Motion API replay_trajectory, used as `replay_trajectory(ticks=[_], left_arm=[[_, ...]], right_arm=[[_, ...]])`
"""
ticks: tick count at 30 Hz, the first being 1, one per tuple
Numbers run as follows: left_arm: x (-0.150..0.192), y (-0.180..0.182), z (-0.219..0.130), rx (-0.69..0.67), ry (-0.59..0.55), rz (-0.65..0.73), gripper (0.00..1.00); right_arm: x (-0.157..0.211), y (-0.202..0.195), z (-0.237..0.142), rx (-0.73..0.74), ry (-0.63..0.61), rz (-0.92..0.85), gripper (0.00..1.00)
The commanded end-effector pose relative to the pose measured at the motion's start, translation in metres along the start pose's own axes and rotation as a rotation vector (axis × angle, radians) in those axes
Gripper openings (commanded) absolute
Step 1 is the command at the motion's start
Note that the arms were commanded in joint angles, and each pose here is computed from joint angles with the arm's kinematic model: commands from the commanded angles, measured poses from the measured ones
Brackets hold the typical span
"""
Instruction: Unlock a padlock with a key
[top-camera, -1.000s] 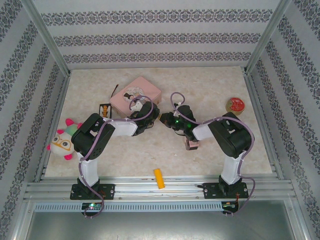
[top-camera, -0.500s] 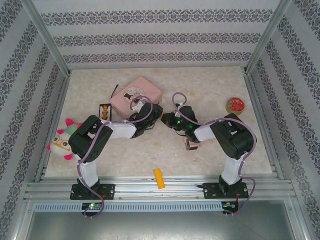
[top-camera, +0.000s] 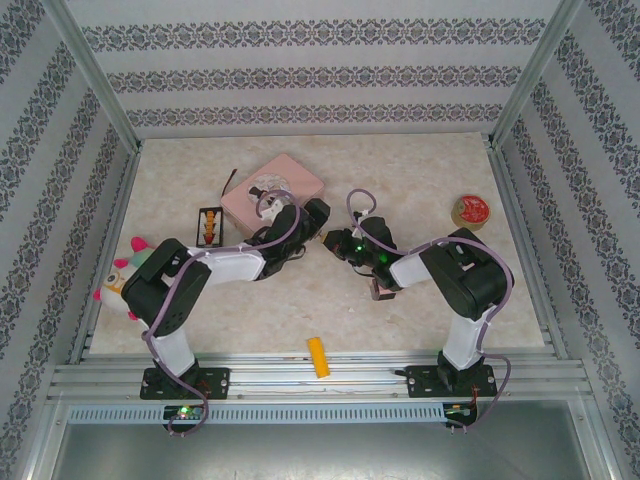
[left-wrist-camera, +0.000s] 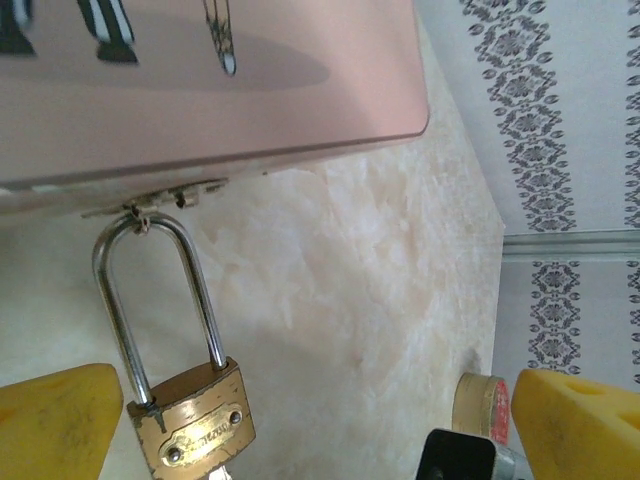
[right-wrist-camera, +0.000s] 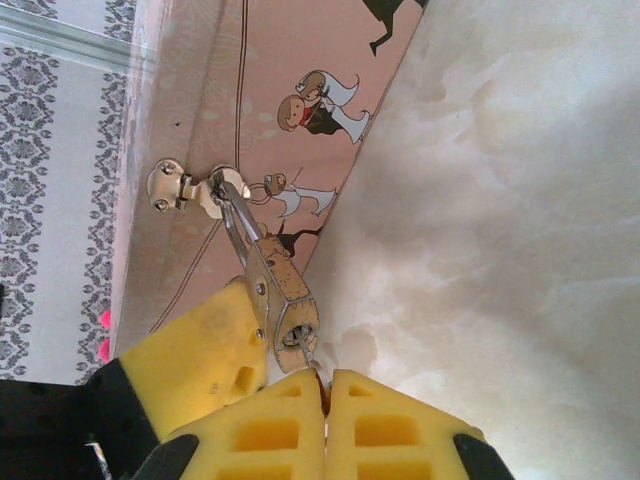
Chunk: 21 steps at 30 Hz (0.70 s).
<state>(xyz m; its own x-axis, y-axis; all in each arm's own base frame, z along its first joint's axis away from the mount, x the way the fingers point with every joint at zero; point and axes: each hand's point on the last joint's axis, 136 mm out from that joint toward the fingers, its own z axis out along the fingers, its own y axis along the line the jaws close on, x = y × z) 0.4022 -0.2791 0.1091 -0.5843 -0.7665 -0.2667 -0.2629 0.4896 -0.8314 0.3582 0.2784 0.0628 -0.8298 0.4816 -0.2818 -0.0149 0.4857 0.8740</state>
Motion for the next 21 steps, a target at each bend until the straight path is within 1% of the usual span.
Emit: replay_trajectory(ticks=[1,6,11,18,21], left_arm=[[-0.011,-0.008,-0.018,0.007,-0.066,0.061,0.99],[-0.020,-0.008,-0.030,0.003,-0.109,0.128,0.99],[-0.018,-0.004,-0.034,-0.014,-0.092,0.205,0.99],[-0.012,0.016,-0.033,-0.055,-0.074,0.188,1.00],[-0.011,0.019,-0.028,-0.059,-0.074,0.182,0.95]], right_arm=[[-0.003,0.012,-0.004,-0.039,-0.025,-0.011,0.00],[-0.002,0.011,-0.005,-0.041,-0.022,0.000,0.00],[0.000,0.012,-0.004,-0.048,-0.012,0.020,0.00],[-0.002,0.013,0.003,-0.078,-0.007,0.057,0.00],[-0.004,0.015,0.008,-0.091,-0.002,0.066,0.00]])
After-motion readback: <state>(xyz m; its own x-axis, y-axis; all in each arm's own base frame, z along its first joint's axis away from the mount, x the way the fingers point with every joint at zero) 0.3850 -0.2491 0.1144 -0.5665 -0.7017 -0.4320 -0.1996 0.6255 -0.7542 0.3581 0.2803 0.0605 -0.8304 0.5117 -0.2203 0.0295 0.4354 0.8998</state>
